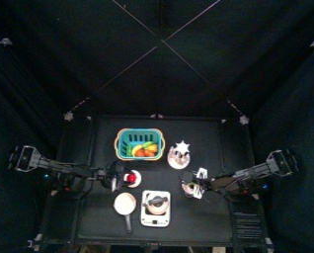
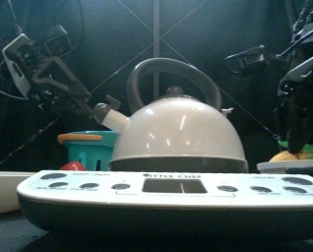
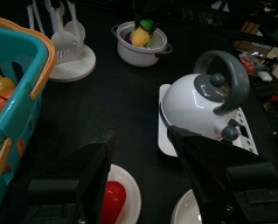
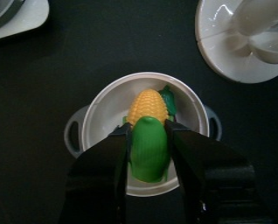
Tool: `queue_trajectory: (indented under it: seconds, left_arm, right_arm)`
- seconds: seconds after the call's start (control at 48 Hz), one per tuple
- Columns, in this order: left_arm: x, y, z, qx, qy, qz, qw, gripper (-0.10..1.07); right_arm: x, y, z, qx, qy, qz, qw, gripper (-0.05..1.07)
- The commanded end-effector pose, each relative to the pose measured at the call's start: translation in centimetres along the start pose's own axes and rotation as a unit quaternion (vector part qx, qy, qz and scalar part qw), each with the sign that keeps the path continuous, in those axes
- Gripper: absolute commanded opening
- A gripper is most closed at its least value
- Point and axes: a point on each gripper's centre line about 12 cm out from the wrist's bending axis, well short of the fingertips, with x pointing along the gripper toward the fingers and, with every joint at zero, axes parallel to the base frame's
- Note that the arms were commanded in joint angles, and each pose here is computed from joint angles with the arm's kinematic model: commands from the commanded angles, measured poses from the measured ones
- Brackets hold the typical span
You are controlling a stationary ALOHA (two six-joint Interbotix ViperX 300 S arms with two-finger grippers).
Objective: Place corn into basket
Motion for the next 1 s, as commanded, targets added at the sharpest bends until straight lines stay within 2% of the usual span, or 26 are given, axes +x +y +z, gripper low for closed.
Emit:
queue_trajectory:
  seconds: [0.0, 0.188, 0.333, 0.458, 0.521, 0.646, 0.854, 0.979]
  left_arm:
    - [0.1, -0.1, 0.5, -0.002, -0.007, -0.001, 1.0000, 0.89]
    - [0.2, 0.0, 0.6, -0.002, -0.009, 0.001, 1.0000, 0.89]
    - [0.2, 0.0, 0.6, -0.002, -0.009, 0.001, 1.0000, 0.89]
    - [0.2, 0.0, 0.6, -0.002, -0.009, 0.001, 1.0000, 0.89]
    - [0.2, 0.0, 0.6, -0.002, -0.009, 0.001, 1.0000, 0.89]
    - [0.2, 0.0, 0.7, -0.002, -0.010, 0.001, 0.9999, 0.89]
    - [0.1, 0.0, 0.7, -0.003, -0.011, 0.001, 0.9999, 0.89]
    - [0.1, 0.0, 0.8, -0.003, -0.012, 0.001, 0.9999, 0.89]
  right_arm:
    - [-1.3, 0.0, 1.3, 0.005, -0.026, 0.007, 0.9996, 0.49]
    - [-3.2, -0.2, 3.2, -0.005, -0.075, 0.007, 0.9971, 0.49]
    - [-4.4, -0.5, 5.2, -0.025, -0.126, 0.000, 0.9918, 0.49]
    - [-5.6, -0.6, 7.9, -0.048, -0.191, 0.001, 0.9805, 0.49]
    - [-6.4, -0.8, 9.5, -0.054, -0.230, 0.005, 0.9718, 0.49]
    - [-7.2, -1.2, 11.6, -0.064, -0.282, 0.017, 0.9571, 0.49]
    - [-6.7, -2.5, 14.9, -0.070, -0.340, 0.038, 0.9371, 0.49]
    - [-6.0, -4.3, 16.6, -0.068, -0.359, 0.031, 0.9305, 0.49]
